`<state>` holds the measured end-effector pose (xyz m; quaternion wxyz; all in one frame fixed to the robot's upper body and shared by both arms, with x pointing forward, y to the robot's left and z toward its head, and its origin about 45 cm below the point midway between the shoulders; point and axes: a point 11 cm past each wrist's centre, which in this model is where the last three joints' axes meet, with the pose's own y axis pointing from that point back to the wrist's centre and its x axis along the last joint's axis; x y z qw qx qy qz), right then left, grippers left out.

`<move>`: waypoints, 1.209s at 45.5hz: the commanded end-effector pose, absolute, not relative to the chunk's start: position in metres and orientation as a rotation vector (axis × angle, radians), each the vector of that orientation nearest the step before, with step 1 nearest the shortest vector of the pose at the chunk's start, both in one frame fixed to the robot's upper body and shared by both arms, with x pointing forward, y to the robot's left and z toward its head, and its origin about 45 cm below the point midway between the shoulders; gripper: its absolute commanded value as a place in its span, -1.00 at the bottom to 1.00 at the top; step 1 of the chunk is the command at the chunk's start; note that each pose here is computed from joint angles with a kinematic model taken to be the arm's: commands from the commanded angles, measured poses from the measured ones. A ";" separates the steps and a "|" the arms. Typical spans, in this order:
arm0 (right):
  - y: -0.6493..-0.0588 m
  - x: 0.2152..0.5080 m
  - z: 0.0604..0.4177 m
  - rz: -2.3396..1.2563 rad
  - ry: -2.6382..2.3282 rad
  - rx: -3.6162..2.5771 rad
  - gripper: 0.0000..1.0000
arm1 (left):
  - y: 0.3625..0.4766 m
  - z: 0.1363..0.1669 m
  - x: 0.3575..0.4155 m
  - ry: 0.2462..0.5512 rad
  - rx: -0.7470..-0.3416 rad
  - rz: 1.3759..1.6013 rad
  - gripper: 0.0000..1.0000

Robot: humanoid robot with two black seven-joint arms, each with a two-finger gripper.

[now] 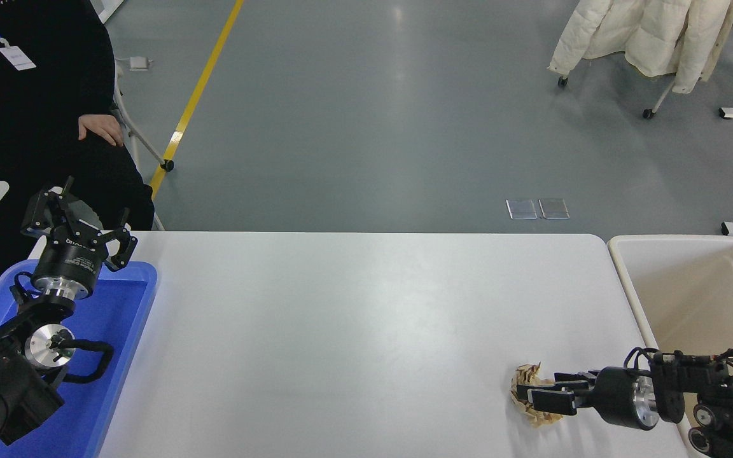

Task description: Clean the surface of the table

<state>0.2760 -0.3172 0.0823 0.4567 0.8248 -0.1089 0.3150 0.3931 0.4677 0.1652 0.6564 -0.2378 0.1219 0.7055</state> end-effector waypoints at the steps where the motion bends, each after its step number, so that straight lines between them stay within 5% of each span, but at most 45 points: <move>1: -0.310 0.270 0.071 0.794 -0.233 2.032 1.00 | 0.467 0.1653 0.3932 0.276 -0.539 1.598 1.00; 7: -0.312 0.266 0.065 0.853 -0.194 1.999 0.88 | 0.468 0.1652 0.3930 0.276 -0.538 1.599 1.00; 18: -0.316 0.262 0.061 0.883 -0.155 1.972 0.24 | 0.468 0.1652 0.3930 0.276 -0.538 1.599 1.00; 22: -0.316 0.264 0.062 0.896 -0.152 1.965 -0.15 | 0.468 0.1653 0.3932 0.277 -0.541 1.598 1.00; 26: -0.318 0.268 0.065 0.903 -0.158 1.952 -0.96 | 0.468 0.1652 0.3930 0.276 -0.540 1.600 1.00; 27: -0.320 0.268 0.065 0.901 -0.160 1.947 -1.00 | 0.468 0.1652 0.3930 0.276 -0.538 1.599 1.00; 55: -0.360 0.277 0.118 0.901 -0.230 1.905 -1.00 | 0.468 0.1652 0.3930 0.276 -0.538 1.599 1.00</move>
